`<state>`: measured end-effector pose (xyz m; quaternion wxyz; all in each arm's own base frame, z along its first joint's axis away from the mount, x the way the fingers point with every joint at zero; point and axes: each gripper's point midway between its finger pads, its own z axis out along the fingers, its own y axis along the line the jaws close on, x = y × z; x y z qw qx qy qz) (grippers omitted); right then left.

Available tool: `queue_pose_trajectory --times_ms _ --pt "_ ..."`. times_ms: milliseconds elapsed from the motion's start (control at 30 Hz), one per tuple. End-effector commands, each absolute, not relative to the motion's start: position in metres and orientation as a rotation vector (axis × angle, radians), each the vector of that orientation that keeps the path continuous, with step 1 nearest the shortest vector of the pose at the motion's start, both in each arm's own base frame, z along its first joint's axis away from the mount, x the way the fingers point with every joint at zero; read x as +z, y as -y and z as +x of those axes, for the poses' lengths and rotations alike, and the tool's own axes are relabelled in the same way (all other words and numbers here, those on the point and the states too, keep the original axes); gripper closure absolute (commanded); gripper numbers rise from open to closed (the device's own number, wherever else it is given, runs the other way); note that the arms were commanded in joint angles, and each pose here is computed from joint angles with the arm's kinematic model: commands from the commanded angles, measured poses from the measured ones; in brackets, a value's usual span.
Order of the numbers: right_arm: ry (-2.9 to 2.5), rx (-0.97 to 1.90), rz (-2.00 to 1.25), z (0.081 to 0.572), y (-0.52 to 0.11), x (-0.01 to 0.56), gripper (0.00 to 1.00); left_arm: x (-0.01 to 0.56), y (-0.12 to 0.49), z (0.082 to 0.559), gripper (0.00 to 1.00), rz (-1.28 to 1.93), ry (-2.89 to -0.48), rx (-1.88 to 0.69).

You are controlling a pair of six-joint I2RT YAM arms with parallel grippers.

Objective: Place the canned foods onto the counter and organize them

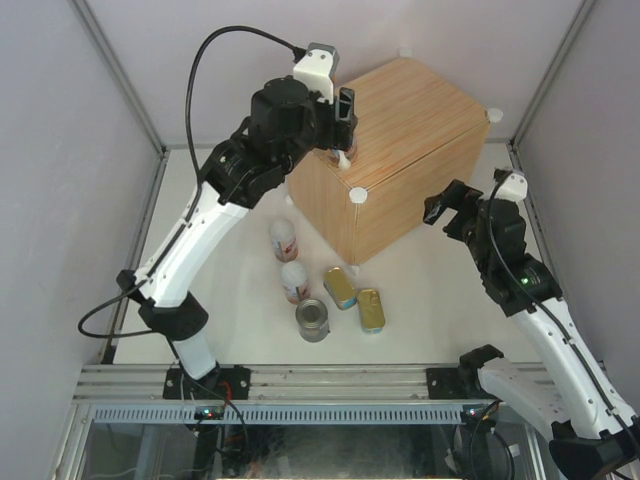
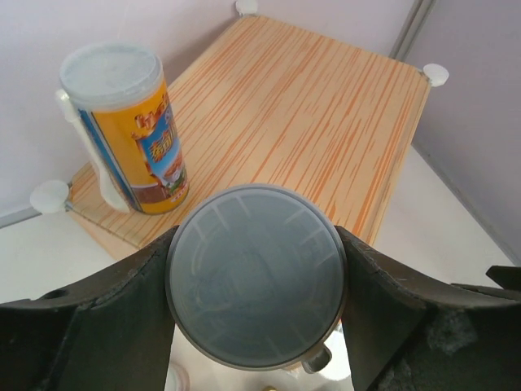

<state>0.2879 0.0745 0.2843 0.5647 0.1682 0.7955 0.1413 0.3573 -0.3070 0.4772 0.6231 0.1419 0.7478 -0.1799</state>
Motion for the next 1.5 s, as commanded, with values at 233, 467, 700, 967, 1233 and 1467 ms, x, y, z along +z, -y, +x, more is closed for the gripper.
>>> queue_pose_trajectory --times_ms 233,467,700,967,1233,1467 --pt "-1.756 0.375 0.396 0.288 -0.072 0.325 0.00 0.552 0.314 0.371 1.00 0.245 -1.462 -0.477" --pt "-1.750 0.385 0.385 0.291 -0.075 0.327 0.00 0.537 0.319 0.382 1.00 0.263 -1.489 -0.427" --pt "-1.763 0.380 0.372 0.291 -0.079 0.324 0.00 0.528 0.322 0.387 0.85 0.282 -1.506 -0.419" --pt "-1.769 0.377 0.373 0.288 -0.078 0.322 0.00 0.519 0.326 0.390 0.46 0.289 -1.531 -0.416" --pt "-1.771 0.383 0.371 0.287 -0.080 0.322 0.00 0.512 0.322 0.399 0.28 0.267 -1.545 -0.399" --pt "-1.768 0.385 0.366 0.289 -0.081 0.323 0.00 0.509 0.323 0.408 0.20 0.261 -1.538 -0.411"
